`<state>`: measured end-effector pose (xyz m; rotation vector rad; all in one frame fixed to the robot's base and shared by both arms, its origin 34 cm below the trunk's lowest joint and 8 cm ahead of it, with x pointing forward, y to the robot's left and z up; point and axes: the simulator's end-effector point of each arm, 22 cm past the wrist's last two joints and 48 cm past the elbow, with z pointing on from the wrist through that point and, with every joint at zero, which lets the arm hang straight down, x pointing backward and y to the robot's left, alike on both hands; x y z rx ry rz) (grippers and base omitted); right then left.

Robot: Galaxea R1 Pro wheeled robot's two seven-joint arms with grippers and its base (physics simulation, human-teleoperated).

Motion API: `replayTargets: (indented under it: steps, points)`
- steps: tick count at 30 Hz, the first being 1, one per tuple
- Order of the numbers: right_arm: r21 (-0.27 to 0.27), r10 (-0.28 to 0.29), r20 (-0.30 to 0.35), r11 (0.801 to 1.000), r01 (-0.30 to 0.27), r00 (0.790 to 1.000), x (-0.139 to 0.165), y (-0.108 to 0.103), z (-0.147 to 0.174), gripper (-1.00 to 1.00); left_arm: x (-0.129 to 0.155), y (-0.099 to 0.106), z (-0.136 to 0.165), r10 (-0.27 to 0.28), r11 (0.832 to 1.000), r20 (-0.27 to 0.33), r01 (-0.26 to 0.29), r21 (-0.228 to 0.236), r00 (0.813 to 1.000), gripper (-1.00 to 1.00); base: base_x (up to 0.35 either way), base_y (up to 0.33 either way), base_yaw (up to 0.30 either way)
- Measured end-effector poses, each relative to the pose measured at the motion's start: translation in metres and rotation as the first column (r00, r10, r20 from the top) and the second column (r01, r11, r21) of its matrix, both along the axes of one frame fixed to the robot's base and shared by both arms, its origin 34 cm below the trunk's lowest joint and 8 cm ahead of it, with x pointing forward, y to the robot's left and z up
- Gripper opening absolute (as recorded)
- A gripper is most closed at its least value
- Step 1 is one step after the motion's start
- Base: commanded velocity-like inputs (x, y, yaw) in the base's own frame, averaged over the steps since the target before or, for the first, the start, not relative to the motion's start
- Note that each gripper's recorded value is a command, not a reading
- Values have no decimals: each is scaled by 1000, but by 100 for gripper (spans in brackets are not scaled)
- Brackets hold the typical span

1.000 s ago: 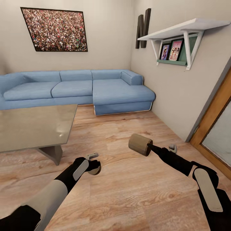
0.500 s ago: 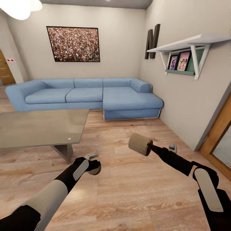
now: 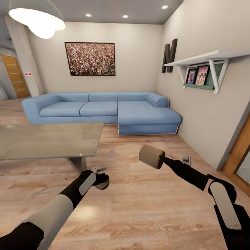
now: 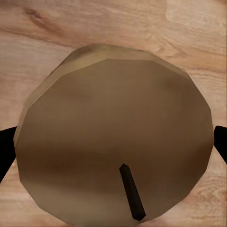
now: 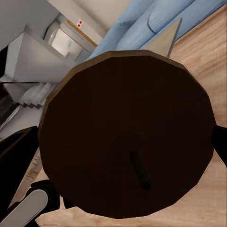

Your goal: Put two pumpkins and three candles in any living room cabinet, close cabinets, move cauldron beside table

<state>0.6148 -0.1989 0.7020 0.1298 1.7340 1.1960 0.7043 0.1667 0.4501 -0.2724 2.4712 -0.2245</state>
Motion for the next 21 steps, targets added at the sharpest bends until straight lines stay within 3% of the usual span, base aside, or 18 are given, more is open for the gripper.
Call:
replayTargets:
  steps: [21]
  points:
    - [-9, -5, 17, 1000, 6, 1000, 2, -2, 31, -100, 8, -6, 39, -6, 1000, 28, 6, -10, 1000, -100, -44, 28, 269]
